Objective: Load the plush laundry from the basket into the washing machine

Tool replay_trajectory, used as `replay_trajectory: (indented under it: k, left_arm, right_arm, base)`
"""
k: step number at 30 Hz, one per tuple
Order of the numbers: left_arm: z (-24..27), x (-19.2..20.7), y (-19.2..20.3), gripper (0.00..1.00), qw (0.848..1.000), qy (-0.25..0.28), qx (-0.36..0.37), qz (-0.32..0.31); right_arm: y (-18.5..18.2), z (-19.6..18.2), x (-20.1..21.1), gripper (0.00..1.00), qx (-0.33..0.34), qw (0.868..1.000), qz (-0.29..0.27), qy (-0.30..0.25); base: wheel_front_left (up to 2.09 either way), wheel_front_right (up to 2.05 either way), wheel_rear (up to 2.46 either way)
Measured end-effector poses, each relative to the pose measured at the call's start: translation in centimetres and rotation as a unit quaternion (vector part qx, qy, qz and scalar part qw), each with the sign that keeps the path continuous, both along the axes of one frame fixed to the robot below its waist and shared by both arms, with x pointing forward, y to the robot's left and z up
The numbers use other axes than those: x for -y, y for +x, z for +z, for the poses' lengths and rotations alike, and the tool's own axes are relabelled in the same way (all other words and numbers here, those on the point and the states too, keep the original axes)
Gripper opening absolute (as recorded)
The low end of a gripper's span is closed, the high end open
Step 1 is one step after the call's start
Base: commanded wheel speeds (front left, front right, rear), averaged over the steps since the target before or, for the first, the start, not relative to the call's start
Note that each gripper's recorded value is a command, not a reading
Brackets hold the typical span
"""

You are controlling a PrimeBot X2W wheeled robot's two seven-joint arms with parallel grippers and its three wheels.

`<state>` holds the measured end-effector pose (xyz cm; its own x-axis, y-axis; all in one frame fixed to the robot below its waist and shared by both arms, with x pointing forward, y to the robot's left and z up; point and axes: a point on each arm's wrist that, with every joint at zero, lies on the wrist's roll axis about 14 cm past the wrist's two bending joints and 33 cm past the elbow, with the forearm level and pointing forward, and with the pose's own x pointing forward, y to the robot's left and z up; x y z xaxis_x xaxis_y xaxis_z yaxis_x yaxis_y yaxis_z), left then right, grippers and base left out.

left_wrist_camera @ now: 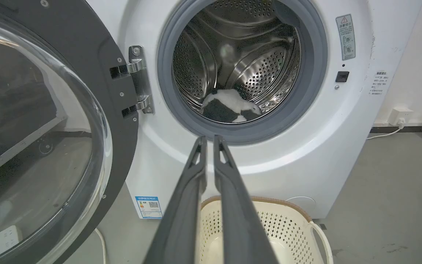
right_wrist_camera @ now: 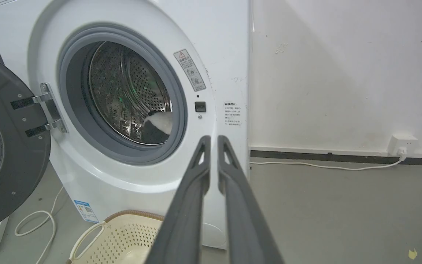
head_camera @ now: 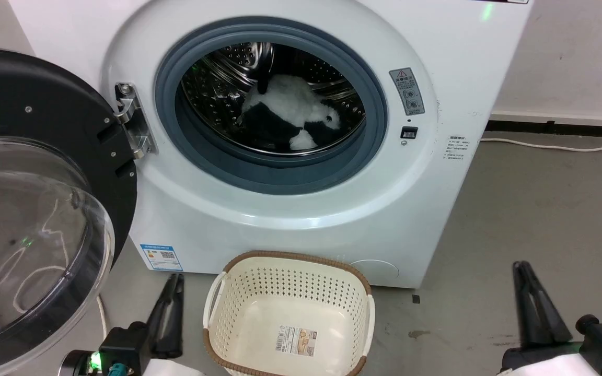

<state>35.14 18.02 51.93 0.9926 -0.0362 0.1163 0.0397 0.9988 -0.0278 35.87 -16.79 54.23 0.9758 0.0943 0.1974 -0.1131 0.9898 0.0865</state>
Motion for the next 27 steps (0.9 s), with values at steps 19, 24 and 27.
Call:
replay_trajectory:
  k: [19, 24, 27]
  left_arm:
    - [-0.24, 0.17, 0.22, 0.00, 1.000, 0.005, -0.013, -0.001]
    - [-0.24, 0.15, 0.28, 0.00, 1.000, 0.007, -0.016, 0.000]
    - [-0.27, 0.14, 0.32, 0.00, 1.000, 0.009, -0.019, 0.000]
  right_arm:
    - [0.02, -0.51, -0.04, 0.00, -0.018, 1.000, 0.001, -0.007]
    - [0.03, -0.63, -0.12, 0.00, -0.022, 1.000, 0.002, -0.011]
    - [0.04, -0.73, -0.16, 0.00, -0.026, 1.000, 0.003, -0.013]
  base:
    - [0.00, 0.00, 0.00]
    - [0.00, 0.00, 0.00]
    - [0.00, 0.00, 0.00]
